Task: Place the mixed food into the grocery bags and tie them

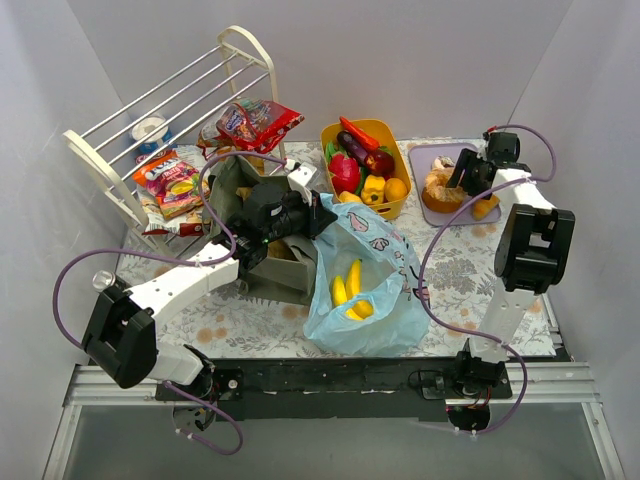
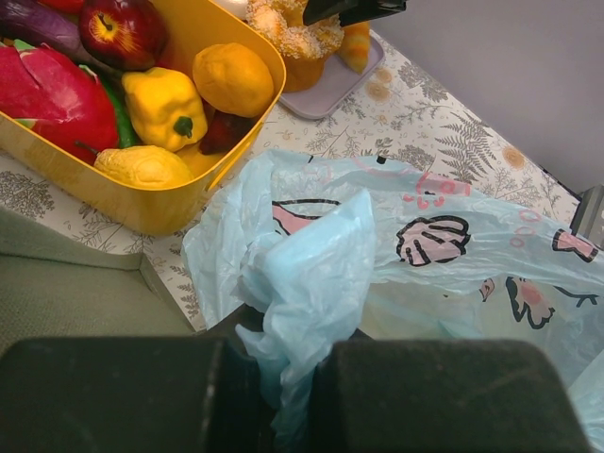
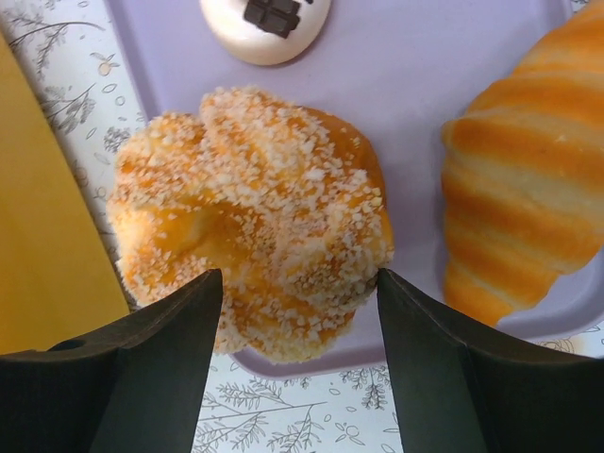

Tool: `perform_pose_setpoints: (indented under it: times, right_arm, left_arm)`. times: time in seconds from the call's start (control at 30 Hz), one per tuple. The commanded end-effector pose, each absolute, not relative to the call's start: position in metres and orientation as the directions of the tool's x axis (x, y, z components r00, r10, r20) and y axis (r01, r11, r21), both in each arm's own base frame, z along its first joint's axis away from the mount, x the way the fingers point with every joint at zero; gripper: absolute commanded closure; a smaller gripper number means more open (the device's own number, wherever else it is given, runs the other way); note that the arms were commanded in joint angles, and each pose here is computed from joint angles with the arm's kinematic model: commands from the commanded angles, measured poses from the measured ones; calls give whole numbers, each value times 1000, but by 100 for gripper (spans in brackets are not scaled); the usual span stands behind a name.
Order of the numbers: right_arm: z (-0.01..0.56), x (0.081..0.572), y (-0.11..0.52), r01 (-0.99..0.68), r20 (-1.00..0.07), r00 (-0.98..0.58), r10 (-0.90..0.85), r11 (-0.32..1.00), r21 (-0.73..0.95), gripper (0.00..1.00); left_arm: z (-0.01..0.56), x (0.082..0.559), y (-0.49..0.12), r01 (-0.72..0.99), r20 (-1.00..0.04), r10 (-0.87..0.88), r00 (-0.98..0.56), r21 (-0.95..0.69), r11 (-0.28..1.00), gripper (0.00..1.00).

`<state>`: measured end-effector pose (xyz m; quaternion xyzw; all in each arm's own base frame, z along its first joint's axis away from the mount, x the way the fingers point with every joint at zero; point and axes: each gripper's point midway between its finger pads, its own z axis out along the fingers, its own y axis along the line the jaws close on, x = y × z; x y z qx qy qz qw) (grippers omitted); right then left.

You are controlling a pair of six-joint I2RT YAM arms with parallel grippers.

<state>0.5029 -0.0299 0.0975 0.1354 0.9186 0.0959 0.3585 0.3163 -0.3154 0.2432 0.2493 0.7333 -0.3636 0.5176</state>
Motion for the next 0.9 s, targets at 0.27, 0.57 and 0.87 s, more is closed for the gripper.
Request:
perform_pose_setpoints:
  times: [0.27,0.57,0.87]
  right_arm:
    - [91,525,-38,221,-643,-674,365,929,296,30]
    - [159,532,-18,81,-723,-604,335,928,363,92]
    - [319,459,3,-47,-883,-342,321,933,358,99]
  left_arm:
    - [254,312,-308,754,-951,-17,-307,-254,606,100]
    - [256,311,-308,758,-953,-20,-301,-252,602,100]
    - [260,308,-309,764,-952,-33,-304,-264,589,100]
